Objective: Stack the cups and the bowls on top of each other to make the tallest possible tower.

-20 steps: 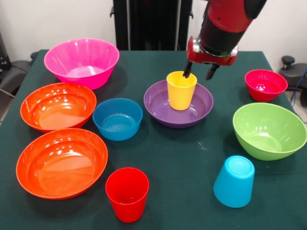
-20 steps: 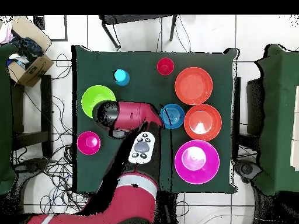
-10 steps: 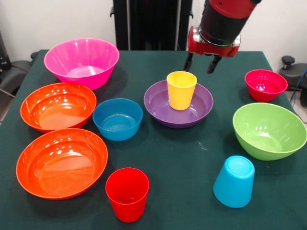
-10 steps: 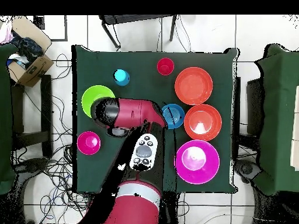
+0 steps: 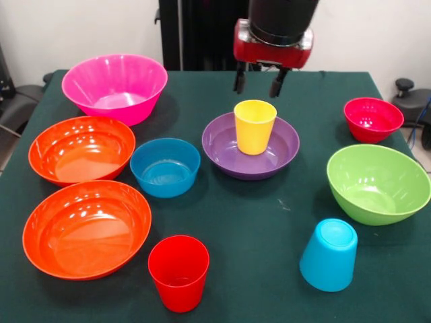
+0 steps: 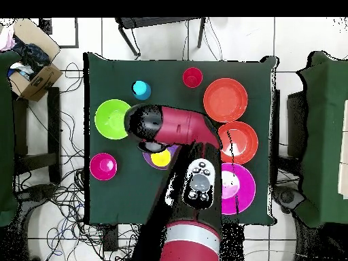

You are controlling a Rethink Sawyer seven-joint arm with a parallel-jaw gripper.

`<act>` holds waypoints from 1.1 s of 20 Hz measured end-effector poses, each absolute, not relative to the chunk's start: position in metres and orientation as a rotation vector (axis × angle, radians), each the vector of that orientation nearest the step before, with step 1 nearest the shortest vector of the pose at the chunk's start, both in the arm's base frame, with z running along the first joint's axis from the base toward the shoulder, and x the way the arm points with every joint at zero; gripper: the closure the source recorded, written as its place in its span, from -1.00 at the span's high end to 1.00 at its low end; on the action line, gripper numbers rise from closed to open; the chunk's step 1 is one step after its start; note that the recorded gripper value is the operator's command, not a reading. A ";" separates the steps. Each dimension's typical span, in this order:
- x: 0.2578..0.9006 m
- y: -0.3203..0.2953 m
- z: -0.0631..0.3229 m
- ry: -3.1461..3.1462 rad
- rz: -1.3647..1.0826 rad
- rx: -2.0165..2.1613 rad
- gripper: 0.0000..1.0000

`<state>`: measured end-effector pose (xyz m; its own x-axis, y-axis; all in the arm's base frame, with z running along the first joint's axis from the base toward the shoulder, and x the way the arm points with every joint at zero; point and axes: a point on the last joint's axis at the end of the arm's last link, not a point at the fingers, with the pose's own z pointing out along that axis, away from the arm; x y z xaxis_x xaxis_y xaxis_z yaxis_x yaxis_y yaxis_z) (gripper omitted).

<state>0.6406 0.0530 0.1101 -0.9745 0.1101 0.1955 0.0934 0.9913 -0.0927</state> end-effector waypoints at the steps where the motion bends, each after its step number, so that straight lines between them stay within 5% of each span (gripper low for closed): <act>1: 0.643 0.050 0.113 -2.939 0.114 -0.160 1.00; 10: 0.679 0.009 0.141 -3.066 -0.003 -0.160 1.00; 22: 0.712 -0.013 0.160 -3.154 -0.143 0.438 1.00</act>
